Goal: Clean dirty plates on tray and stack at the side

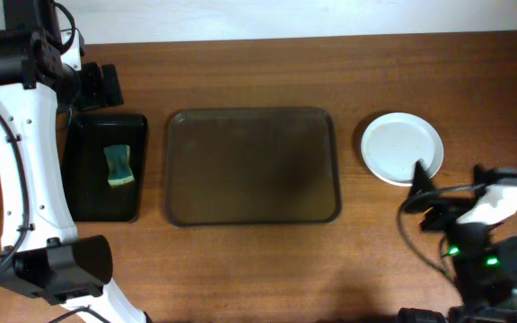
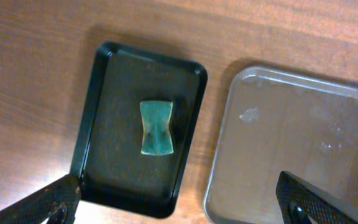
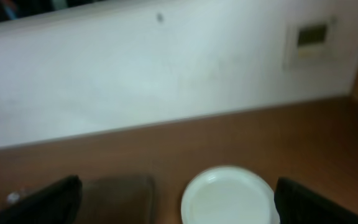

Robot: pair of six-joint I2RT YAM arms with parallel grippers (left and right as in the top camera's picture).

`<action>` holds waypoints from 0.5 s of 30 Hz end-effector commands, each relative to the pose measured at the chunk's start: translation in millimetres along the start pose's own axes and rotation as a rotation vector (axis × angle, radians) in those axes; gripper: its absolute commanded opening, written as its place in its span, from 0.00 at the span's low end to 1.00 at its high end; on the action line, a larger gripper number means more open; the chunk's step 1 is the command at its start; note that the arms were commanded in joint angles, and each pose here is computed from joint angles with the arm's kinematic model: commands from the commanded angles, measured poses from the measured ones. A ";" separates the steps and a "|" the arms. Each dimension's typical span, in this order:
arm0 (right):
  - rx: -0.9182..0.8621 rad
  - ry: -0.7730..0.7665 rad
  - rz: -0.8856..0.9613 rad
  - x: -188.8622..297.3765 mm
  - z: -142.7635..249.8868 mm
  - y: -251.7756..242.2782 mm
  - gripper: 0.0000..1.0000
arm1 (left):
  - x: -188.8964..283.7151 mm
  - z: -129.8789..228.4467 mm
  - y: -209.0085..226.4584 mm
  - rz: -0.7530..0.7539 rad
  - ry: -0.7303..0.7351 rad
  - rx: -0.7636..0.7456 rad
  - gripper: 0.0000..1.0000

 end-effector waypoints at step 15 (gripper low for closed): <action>0.033 -0.070 -0.073 -26.9 143.7 -36.8 0.98 | 0.9 -0.9 0.6 -0.004 -0.005 -0.015 0.99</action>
Point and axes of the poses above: each gripper's point midway between its finger pads, its own x axis back along the fingers, its own y axis along the line the jaws close on, z = x × y, the point moved 10 cm from there along x, back along the fingers, and after that the axes turned 9 degrees about -x, right-handed, at the moved point
